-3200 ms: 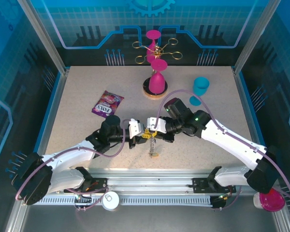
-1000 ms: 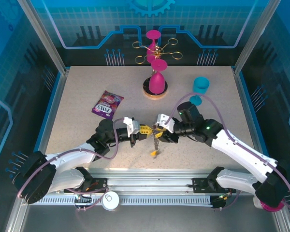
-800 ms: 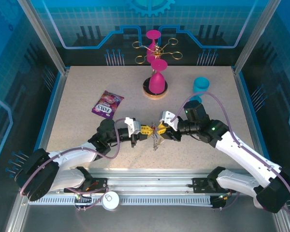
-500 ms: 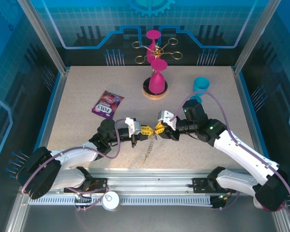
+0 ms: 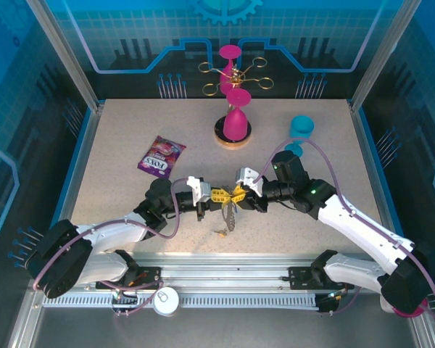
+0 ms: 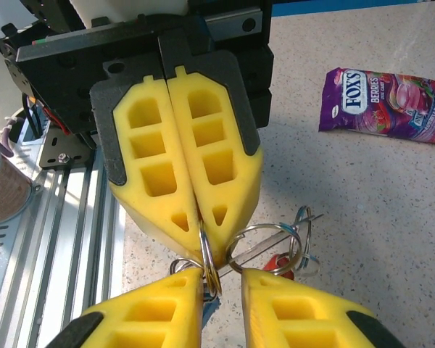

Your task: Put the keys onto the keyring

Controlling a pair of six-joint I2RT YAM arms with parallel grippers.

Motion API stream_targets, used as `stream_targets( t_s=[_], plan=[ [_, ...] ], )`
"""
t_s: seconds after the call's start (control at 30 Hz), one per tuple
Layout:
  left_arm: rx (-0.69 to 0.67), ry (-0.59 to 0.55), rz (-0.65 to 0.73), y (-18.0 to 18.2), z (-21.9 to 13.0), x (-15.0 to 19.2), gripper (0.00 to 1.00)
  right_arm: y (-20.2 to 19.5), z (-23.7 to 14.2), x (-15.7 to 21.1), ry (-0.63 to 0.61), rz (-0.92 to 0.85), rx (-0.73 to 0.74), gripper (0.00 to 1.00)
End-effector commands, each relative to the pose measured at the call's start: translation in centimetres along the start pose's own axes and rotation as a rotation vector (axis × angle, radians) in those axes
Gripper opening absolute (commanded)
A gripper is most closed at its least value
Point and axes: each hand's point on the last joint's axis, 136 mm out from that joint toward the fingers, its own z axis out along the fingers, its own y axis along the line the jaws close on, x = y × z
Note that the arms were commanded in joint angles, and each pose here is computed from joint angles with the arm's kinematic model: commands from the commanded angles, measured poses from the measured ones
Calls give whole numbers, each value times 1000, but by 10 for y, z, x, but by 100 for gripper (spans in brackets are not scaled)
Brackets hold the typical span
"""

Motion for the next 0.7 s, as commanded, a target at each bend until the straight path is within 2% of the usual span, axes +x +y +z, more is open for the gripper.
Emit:
stream_targets(
  t_s=[0.0,0.13,0.23,0.3,0.33,0.43,0.67],
  plan=[
    [48,-42,34,-9,0,-9,0,2,0,-10,-50,-19,-19,21],
    [54,-42,28,-10,0,-9,0,2,0,-11,-53,-26,-24,13],
    [52,-33,26,-9,0,-7,0,4,-1,-13,-58,-35,-35,0],
    [33,-15,26,-6,0,-4,3,5,-1,-11,-44,-38,-39,0],
    [21,-1,25,-4,0,-2,9,6,0,-6,-23,-37,-39,0],
    [7,56,26,-2,0,4,16,5,-1,-3,52,-71,-26,0],
    [25,192,21,-2,-1,14,17,10,7,18,279,-148,-41,0]
  ],
)
